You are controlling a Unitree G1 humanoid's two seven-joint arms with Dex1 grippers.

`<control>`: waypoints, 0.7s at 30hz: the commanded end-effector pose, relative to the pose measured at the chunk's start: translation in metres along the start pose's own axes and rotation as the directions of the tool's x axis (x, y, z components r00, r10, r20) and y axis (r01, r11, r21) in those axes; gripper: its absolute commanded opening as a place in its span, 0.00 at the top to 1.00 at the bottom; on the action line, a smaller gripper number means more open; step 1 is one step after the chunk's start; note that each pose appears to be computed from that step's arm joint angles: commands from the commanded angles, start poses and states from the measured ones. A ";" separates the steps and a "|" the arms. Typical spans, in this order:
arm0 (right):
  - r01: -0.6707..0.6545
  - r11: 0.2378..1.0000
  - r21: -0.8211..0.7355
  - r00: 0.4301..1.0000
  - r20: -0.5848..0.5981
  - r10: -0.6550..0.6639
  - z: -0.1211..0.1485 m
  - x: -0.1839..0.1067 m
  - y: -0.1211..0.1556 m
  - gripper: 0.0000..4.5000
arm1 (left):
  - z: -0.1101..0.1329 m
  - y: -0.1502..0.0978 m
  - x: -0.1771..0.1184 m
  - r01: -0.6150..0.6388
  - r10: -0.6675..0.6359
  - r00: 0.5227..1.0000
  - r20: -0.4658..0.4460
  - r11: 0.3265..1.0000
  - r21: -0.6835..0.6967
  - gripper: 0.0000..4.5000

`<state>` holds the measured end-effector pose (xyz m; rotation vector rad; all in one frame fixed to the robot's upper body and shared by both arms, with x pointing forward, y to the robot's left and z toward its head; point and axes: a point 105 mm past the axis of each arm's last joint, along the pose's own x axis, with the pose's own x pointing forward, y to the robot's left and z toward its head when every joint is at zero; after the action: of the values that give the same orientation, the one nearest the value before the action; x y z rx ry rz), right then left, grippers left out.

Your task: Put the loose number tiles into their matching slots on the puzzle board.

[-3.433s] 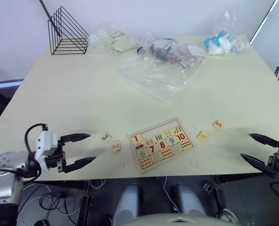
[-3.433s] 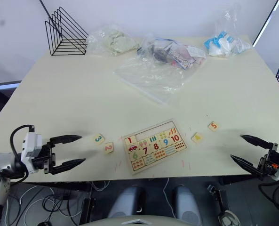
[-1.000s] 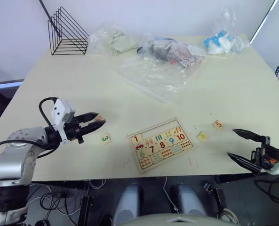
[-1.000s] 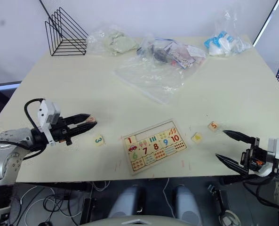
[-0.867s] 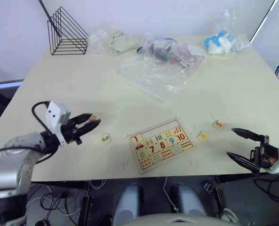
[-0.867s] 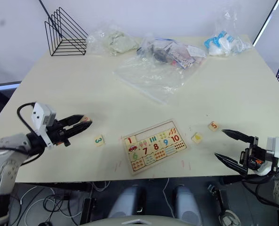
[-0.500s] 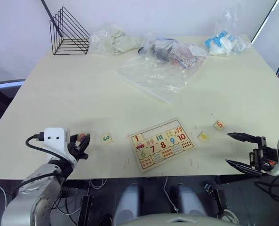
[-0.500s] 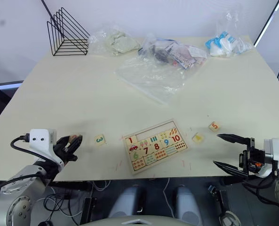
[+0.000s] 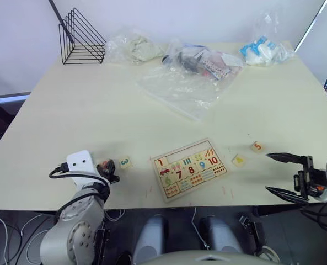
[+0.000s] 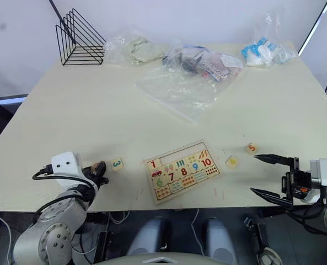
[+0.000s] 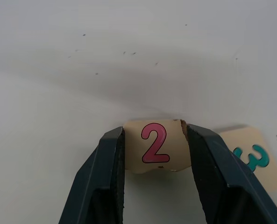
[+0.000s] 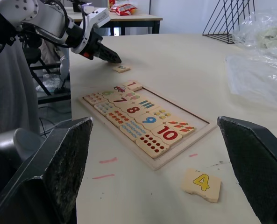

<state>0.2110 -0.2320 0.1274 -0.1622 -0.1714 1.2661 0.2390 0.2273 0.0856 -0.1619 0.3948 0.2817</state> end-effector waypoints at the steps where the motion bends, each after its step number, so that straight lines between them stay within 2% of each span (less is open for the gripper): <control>1: 0.003 1.000 -0.027 1.000 0.007 -0.003 0.004 -0.002 -0.001 0.00 | 0.005 -0.001 -0.006 -0.027 0.027 0.999 0.020 0.999 -0.021 0.45; 3: 0.004 1.000 -0.027 1.000 0.006 -0.004 0.004 -0.002 -0.001 0.00 | 0.007 -0.004 -0.007 -0.012 0.013 0.999 0.030 1.000 -0.022 0.31; 6: 0.007 1.000 -0.025 1.000 0.006 -0.007 0.003 -0.003 0.000 0.00 | 0.017 -0.006 -0.013 0.026 -0.025 0.997 0.075 1.000 -0.012 0.03; 7: 0.010 1.000 -0.025 1.000 0.005 -0.010 0.003 -0.003 0.000 0.00 | 0.021 -0.005 -0.015 0.038 -0.037 0.995 0.095 0.999 -0.001 0.01; 12: 0.016 1.000 -0.026 1.000 0.007 -0.015 0.003 -0.003 0.000 0.00 | 0.037 -0.003 -0.021 0.127 -0.150 0.975 0.166 0.982 0.138 0.01; 16: 0.027 0.999 -0.025 1.000 0.015 -0.027 0.004 -0.002 0.002 0.00 | 0.047 0.019 -0.013 0.236 -0.287 0.945 0.154 0.930 0.282 0.01; 19: 0.038 0.999 -0.025 0.999 0.024 -0.037 0.004 -0.001 0.003 0.00 | 0.047 0.022 -0.008 0.402 -0.457 0.886 0.081 0.844 0.355 0.01; 21: 0.048 0.999 -0.025 0.998 0.034 -0.047 0.005 0.000 0.003 0.00 | 0.053 0.024 -0.006 0.512 -0.580 0.812 0.060 0.759 0.403 0.01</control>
<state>0.2083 -0.2306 0.1223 -0.1381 -0.1763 1.2320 0.2441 0.2596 0.1194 0.1089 0.2751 -0.2432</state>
